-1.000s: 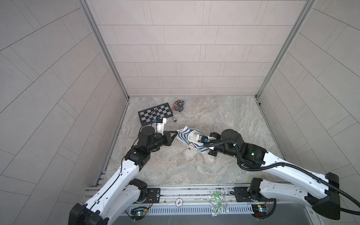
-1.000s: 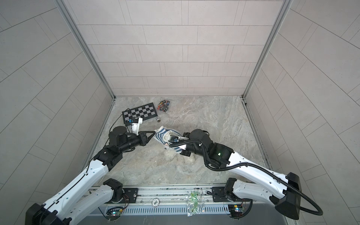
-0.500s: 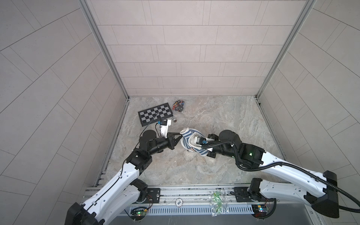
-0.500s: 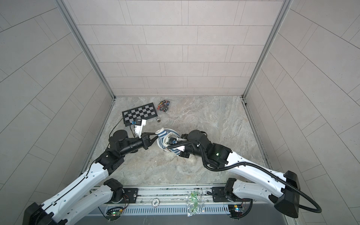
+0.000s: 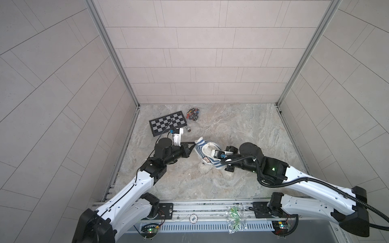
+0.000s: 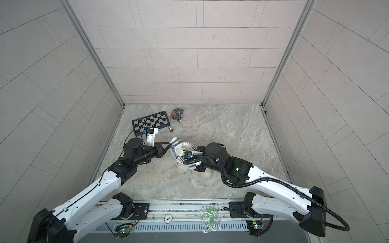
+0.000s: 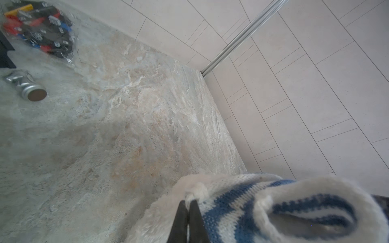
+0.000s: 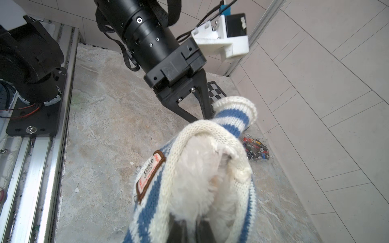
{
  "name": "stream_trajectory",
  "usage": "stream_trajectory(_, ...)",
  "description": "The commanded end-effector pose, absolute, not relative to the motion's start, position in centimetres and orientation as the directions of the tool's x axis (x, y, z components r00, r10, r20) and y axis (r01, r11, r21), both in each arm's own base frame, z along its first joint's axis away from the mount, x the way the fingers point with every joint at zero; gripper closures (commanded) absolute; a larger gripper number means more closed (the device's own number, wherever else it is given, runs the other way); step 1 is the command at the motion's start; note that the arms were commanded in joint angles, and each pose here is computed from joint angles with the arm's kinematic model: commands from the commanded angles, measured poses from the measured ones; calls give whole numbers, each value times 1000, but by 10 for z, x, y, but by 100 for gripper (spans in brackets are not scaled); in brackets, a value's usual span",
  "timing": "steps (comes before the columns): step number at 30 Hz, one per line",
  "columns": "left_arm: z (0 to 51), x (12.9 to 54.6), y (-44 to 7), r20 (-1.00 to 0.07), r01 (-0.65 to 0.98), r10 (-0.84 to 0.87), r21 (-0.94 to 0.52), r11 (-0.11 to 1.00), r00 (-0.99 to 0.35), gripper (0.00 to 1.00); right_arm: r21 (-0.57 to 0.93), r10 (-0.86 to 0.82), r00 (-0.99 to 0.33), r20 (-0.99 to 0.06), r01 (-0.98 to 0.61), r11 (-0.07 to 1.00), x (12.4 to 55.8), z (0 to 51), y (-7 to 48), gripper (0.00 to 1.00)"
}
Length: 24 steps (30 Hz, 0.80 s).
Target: Dress the teddy bear
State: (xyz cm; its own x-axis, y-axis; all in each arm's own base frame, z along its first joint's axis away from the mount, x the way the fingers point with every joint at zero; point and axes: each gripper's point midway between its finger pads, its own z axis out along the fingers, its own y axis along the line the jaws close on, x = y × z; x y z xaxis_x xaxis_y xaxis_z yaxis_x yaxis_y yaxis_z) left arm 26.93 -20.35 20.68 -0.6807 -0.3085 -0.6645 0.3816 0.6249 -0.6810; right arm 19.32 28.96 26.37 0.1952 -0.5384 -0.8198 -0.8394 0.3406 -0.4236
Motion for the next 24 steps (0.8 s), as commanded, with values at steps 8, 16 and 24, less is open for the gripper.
stream_trajectory(8,157,249,-183,-637,312,-248,-633,708,-730,100,-457,-440,257,-860,-772,442,196,300,281,100)
stream_trajectory(16,170,246,-186,-662,362,-277,-658,661,-697,100,-387,-362,211,-908,-753,532,202,316,276,100)
stream_trajectory(24,208,211,-245,-713,593,-170,-671,445,-680,100,-329,-357,138,-924,-762,558,211,318,283,100)
